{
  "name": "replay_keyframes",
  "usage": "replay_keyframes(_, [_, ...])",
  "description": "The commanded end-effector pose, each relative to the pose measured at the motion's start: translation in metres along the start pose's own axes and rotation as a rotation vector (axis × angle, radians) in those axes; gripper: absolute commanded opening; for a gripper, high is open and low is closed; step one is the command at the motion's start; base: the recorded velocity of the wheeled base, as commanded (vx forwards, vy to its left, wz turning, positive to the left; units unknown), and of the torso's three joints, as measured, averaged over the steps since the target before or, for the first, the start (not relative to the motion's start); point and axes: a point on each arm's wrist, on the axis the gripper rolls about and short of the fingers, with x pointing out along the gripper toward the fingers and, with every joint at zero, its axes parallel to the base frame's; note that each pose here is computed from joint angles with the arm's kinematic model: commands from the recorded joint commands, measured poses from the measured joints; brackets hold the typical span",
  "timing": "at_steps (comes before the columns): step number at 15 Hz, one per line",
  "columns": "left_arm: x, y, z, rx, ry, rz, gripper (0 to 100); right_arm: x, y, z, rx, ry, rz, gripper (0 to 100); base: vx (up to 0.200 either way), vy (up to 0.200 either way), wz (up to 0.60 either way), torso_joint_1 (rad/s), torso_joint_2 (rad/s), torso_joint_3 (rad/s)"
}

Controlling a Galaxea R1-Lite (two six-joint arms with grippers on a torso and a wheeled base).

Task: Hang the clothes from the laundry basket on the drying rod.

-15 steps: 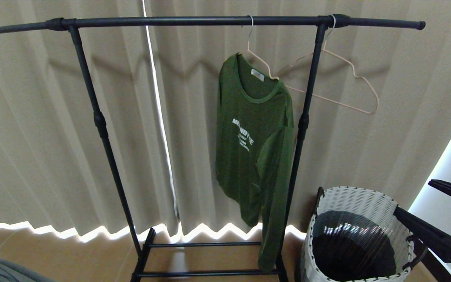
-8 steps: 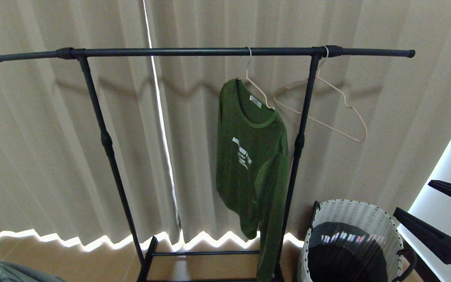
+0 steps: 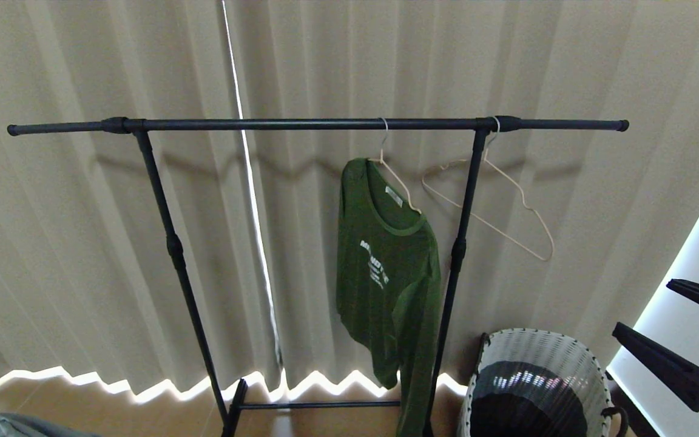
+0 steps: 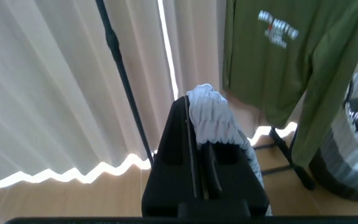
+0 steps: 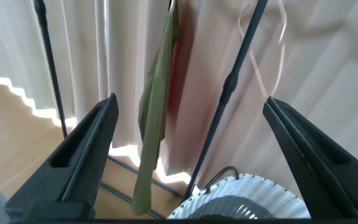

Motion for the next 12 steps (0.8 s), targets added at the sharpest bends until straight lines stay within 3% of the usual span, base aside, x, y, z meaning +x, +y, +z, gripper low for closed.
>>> replay_keyframes(1, [-0.0020, 0.0000, -0.0005, 0.000, -0.014, -0.004, 0, -0.0026, 0.0011, -0.0016, -0.001, -0.001, 0.001, 100, 0.000, 0.000, 0.00, 0.144, -0.32, -0.168])
replay_keyframes(4, [-0.0042, -0.0004, -0.0006, -0.007, -0.038, -0.061, 0, -0.0013, 0.0008, -0.0025, 0.003, 0.007, 0.003, 100, 0.000, 0.000, 0.00, 0.054, -0.12, -0.064])
replay_keyframes(8, [-0.0037, -0.0005, -0.0015, -0.004, -0.028, -0.050, 0, -0.0014, 0.0010, -0.0030, 0.006, 0.010, 0.005, 100, 0.000, 0.000, 0.00, 0.000, 0.00, 0.000])
replay_keyframes(12, [-0.0037, -0.0006, -0.0018, -0.002, -0.023, -0.035, 0, -0.0014, 0.0010, -0.0030, 0.006, 0.010, 0.005, 100, 0.000, -0.200, 0.00, 0.004, 0.00, 0.005])
